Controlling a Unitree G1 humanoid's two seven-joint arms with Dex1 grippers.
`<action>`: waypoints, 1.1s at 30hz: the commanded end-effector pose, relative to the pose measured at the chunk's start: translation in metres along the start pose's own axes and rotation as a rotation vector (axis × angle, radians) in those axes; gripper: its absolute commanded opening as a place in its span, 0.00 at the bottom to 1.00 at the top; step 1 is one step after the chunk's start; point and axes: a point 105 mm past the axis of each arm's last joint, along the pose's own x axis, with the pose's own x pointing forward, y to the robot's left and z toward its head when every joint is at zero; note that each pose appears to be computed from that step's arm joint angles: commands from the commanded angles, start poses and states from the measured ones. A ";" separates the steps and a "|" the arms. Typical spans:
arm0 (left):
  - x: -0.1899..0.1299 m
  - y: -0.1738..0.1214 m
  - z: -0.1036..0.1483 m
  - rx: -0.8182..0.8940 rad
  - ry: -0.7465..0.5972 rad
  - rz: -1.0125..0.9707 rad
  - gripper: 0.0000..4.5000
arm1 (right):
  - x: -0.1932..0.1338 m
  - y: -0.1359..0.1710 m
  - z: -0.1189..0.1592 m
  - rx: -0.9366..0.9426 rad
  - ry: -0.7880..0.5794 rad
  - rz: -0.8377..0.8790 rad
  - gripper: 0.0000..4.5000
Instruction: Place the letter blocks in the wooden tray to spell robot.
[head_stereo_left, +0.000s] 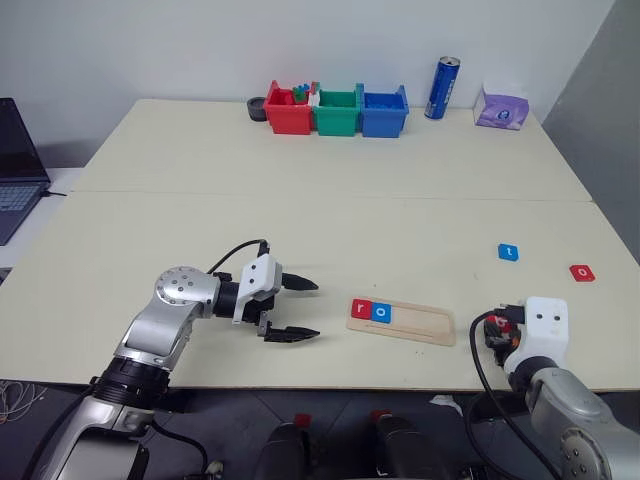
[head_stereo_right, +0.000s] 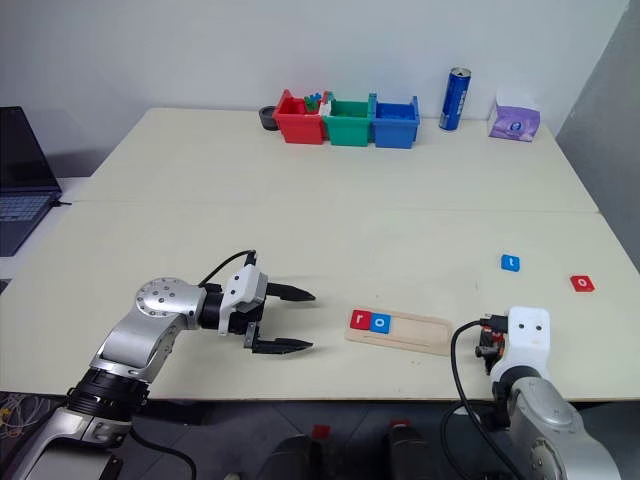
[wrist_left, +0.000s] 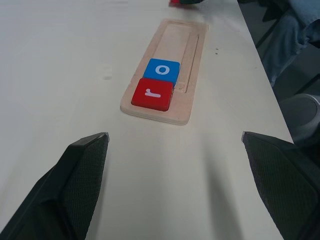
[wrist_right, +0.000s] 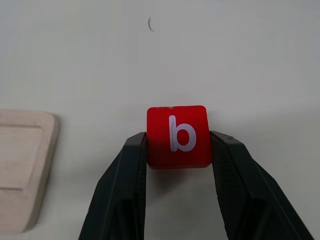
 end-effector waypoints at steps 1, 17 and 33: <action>0.005 0.000 0.009 0.044 -0.012 -0.019 1.00 | -0.002 -0.002 0.007 0.037 -0.050 -0.027 0.32; 0.010 -0.007 0.009 0.042 -0.006 -0.011 1.00 | -0.020 0.007 0.074 -0.306 -0.189 0.420 1.00; 0.013 -0.011 0.009 0.040 -0.004 0.000 1.00 | -0.036 0.033 0.008 -0.594 -0.084 0.644 1.00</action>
